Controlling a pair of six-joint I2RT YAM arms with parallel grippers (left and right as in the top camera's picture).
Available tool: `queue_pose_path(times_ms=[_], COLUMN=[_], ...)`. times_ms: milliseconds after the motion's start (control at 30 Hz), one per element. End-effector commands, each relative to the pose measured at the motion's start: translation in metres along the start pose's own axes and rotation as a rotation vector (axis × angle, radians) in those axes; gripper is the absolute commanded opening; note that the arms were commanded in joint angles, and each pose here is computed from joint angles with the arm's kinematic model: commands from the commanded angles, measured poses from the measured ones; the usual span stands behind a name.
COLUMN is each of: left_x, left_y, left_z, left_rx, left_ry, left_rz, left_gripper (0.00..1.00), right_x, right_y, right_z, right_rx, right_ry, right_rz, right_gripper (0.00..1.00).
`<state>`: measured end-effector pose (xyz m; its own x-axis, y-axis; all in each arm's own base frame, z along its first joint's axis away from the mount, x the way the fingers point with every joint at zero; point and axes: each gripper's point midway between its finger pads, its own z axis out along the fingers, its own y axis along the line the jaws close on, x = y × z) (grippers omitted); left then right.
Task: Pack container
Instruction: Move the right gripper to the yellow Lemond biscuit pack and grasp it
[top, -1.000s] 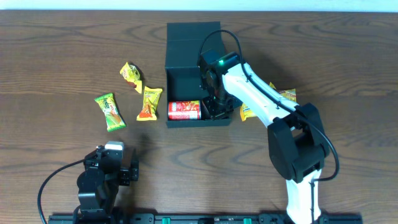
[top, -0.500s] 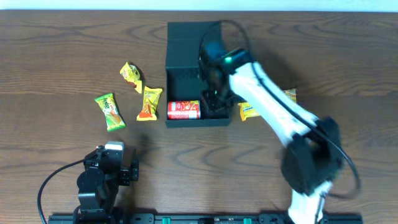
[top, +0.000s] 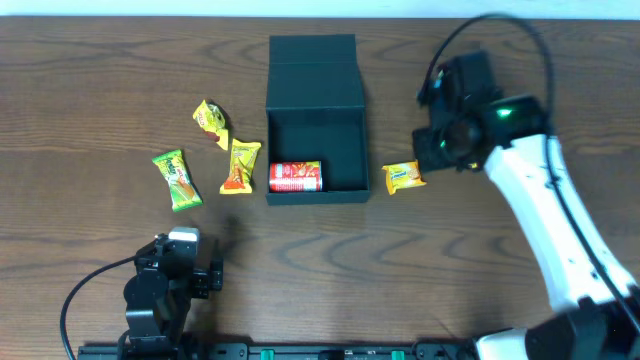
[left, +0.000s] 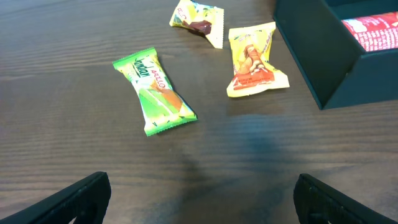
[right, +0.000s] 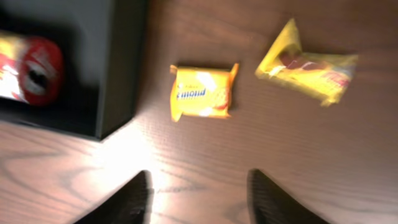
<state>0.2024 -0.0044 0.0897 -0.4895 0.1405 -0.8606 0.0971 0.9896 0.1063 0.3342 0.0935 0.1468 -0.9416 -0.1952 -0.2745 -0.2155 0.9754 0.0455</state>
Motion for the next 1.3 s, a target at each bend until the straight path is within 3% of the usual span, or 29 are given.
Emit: queue_pose_path(times_ms=[0,100,600,933,1267], left_x=[0.002,0.002,0.002,0.002,0.002], left_y=[0.002,0.002,0.002,0.002,0.002], left_z=[0.001,0.001,0.001,0.001,0.001], left_rx=[-0.008,-0.008,-0.008,-0.008,-0.008], left_ry=[0.001,0.001,0.001,0.001,0.001], left_rz=[0.001,0.001,0.001,0.001,0.001], left_gripper=[0.95,0.95,0.95,0.95,0.95], right_x=[0.017,0.029,0.029,0.008,0.010], right_y=[0.006,0.005,0.000,-0.003,0.000], right_z=[0.023,0.048,0.122,0.134,0.147], right_rx=[-0.036,-0.035,-0.010,0.049,0.043], right_ry=[0.030,0.036,0.039,-0.039,-0.023], right_rz=[-0.019,-0.018,-0.026,-0.064,-0.070], right_gripper=[0.75,0.86,0.90,0.94,0.93])
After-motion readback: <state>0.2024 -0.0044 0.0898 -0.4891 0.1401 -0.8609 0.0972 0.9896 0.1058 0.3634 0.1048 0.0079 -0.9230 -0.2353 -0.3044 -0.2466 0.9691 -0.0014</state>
